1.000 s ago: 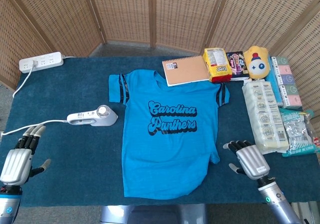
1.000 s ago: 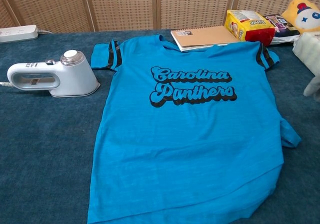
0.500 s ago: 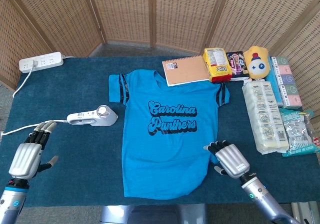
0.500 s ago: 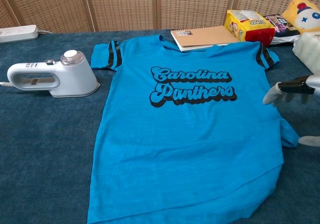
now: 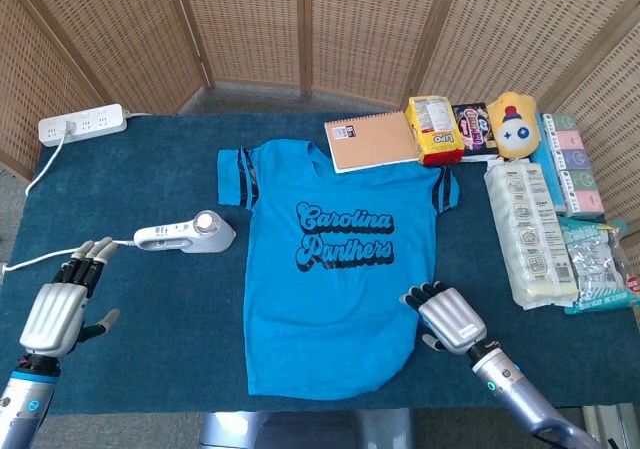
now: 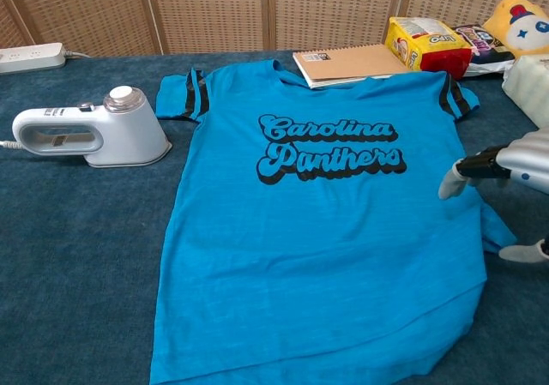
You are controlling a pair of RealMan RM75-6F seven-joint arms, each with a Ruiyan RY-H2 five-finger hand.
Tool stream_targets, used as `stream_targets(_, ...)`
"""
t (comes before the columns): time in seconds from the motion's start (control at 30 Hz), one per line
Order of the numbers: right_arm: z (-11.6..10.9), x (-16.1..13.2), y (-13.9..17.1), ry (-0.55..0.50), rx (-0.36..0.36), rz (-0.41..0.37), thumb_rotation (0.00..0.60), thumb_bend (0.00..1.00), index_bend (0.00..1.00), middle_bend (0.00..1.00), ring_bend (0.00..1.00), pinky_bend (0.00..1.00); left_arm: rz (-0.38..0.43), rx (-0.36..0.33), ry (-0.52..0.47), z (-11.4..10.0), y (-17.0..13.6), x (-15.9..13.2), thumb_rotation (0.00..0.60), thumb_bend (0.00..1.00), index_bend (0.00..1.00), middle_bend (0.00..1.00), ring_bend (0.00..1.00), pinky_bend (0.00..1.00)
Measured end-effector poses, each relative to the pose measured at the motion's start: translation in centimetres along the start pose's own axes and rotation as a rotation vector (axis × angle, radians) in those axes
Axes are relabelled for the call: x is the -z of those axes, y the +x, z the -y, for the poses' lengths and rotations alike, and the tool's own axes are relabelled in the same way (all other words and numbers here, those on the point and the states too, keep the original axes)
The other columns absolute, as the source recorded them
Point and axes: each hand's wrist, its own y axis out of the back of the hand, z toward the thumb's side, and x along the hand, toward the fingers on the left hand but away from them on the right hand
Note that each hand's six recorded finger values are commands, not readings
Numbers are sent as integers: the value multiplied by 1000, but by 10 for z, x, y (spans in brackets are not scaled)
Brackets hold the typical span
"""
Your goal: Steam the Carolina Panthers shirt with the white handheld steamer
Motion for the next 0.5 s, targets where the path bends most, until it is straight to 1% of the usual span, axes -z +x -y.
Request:
stream_targets(0.13, 6, -1, -3, 18, -23, -4, 600, 275, 402, 298, 297, 352, -2, 2, -1, 1, 0, 0, 600, 239, 7, 83, 28, 188)
stream_targets(0.23, 8, -2, -4, 31, -31, -7, 600, 274, 448, 298, 297, 351, -4, -1, -1, 0, -1, 1, 600, 240, 7, 82, 28, 188)
stream_targets(0.5, 16, -1, 3, 49, -51, 7, 600, 274, 489, 316, 322, 368, -8, -7, 0, -3, -3, 3, 600, 239, 7, 82, 28, 188)
